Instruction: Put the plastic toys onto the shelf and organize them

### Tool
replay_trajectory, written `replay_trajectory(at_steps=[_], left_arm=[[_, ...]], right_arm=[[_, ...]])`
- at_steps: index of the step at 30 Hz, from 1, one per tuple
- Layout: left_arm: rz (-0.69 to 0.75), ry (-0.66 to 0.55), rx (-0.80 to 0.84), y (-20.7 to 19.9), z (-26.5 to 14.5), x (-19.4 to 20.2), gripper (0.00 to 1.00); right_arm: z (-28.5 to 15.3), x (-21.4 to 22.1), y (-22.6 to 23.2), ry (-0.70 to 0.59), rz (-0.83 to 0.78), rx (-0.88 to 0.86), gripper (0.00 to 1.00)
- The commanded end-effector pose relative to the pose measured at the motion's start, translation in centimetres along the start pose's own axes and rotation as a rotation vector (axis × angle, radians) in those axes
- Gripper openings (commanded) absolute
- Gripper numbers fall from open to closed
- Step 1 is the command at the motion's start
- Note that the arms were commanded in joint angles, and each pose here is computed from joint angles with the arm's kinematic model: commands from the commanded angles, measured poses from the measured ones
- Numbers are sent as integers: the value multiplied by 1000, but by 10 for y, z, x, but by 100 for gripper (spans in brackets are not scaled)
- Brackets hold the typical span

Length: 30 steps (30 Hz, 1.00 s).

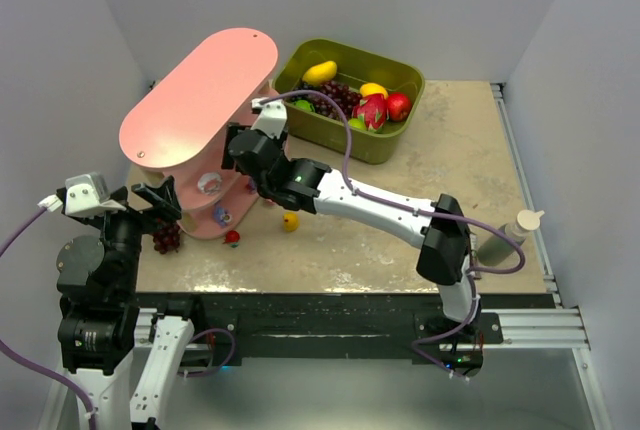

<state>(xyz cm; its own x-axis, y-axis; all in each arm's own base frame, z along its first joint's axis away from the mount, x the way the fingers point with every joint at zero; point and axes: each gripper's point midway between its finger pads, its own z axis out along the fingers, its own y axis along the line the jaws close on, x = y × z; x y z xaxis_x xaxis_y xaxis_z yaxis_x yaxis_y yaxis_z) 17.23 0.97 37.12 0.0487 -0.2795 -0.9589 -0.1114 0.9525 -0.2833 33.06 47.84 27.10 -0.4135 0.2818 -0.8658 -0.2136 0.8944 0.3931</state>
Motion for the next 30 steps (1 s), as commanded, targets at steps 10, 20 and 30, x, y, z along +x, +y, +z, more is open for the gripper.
replay_trajectory(at_steps=[10,20,30], left_arm=[[0,-29,-3,1,-4,-8,100],[3,-20,-10,2,-4,-5,100],[7,-20,-17,4,-2,-3,99]], right_arm=[[-40,-32,7,-61,95,-145,37],[-27,-9,7,-12,65,-122,4],[-13,3,14,12,48,-111,2]])
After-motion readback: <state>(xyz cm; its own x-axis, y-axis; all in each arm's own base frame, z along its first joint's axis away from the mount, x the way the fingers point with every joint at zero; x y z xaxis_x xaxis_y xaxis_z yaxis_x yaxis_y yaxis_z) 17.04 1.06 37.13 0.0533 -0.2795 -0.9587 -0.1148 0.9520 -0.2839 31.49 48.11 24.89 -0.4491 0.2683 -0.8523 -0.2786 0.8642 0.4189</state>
